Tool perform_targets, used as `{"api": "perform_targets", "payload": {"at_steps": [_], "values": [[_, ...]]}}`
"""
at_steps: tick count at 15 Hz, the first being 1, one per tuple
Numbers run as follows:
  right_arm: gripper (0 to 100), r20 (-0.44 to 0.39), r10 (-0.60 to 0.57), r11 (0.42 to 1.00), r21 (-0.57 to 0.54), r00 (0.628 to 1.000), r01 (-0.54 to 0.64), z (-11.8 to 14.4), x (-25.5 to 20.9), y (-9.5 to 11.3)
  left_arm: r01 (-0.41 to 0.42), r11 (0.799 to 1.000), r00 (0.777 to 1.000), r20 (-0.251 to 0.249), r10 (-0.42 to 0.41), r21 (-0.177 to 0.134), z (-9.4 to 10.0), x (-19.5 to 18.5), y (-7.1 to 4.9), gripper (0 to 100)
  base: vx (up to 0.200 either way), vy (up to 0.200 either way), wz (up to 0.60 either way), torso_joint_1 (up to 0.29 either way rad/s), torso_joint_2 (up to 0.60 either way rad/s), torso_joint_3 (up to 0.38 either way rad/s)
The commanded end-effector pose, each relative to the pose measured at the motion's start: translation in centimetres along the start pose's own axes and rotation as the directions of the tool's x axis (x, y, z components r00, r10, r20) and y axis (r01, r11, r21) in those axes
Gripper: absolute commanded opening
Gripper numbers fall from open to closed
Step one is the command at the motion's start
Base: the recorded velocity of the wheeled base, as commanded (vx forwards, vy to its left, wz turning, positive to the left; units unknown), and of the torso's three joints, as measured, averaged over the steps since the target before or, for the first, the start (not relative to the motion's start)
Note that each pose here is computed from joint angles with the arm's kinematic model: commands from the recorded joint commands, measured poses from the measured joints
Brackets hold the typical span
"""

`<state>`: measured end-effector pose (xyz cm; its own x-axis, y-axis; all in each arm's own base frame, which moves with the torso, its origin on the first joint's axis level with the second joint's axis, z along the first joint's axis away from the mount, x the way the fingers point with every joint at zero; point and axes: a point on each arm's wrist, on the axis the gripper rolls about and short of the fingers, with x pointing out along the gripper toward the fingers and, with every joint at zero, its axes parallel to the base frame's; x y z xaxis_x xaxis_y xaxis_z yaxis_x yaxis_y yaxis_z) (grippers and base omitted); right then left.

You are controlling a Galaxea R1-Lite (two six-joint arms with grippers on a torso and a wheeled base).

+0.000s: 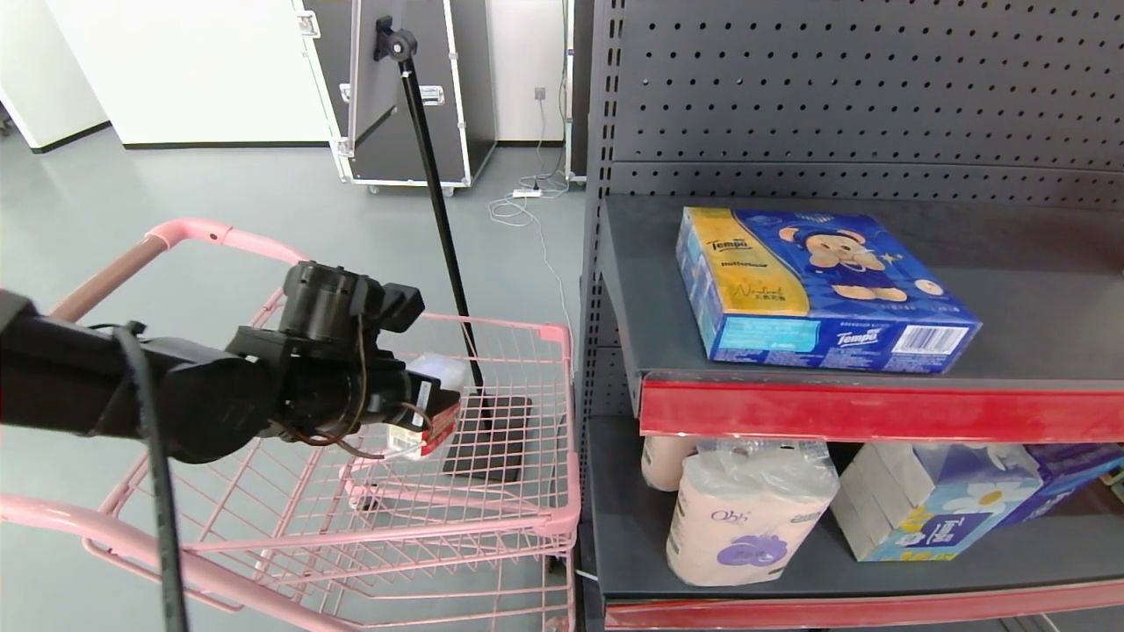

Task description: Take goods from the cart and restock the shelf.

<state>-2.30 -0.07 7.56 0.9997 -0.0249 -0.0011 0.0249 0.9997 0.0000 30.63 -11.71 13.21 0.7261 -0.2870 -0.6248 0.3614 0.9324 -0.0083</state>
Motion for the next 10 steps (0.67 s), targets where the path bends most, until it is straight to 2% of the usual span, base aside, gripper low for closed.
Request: {"api": "perform_targets", "payload": {"at_steps": [1, 2, 3, 4, 6, 8, 10], "values": [[100, 0.0, 0.0, 1.0, 0.0, 1.0, 0.0, 0.0, 0.0, 0.0, -0.016, 1.0, 0.995, 0.1, 0.017, -0.014, 0.3, -5.5, 0.5, 0, 0.0, 0.0, 0.0, 0.0, 0.0, 0.0], [100, 0.0, 0.0, 1.0, 0.0, 1.0, 0.0, 0.0, 0.0, 0.0, -0.024, 1.0, 0.991, 0.13, 0.027, -0.02, 0.3, -7.1, 0.8, 0, 0.0, 0.0, 0.0, 0.0, 0.0, 0.0], [100, 0.0, 0.0, 1.0, 0.0, 1.0, 0.0, 0.0, 0.0, 0.0, -0.025, 0.999, 0.991, 0.131, 0.028, -0.021, 0.3, -7.2, 0.8, 0, 0.0, 0.0, 0.0, 0.0, 0.0, 0.0], [100, 0.0, 0.0, 1.0, 0.0, 1.0, 0.0, 0.0, 0.0, 0.0, -0.044, 0.998, 0.981, 0.187, 0.05, -0.036, 0.0, -10.4, 1.3, 0, 0.0, 0.0, 0.0, 0.0, 0.0, 0.0], [100, 0.0, 0.0, 1.0, 0.0, 1.0, 0.0, 0.0, 0.0, 0.0, -0.059, 0.997, 0.972, 0.224, 0.069, -0.051, -1.0, -13.7, 1.6, 0, 0.0, 0.0, 0.0, 0.0, 0.0, 0.0], [100, 0.0, 0.0, 1.0, 0.0, 1.0, 0.0, 0.0, 0.0, 0.0, -0.069, 0.995, 0.961, 0.262, 0.085, -0.072, -2.3, -16.8, 1.6, 0, 0.0, 0.0, 0.0, 0.0, 0.0, 0.0], [100, 0.0, 0.0, 1.0, -0.002, 1.0, 0.0, 0.0, 0.0, 0.0, -0.087, 0.992, 0.951, 0.289, 0.109, -0.088, -5.0, -21.6, 1.4, 0, 0.0, 0.0, 0.0, 0.0, 0.0, 0.0]]}}
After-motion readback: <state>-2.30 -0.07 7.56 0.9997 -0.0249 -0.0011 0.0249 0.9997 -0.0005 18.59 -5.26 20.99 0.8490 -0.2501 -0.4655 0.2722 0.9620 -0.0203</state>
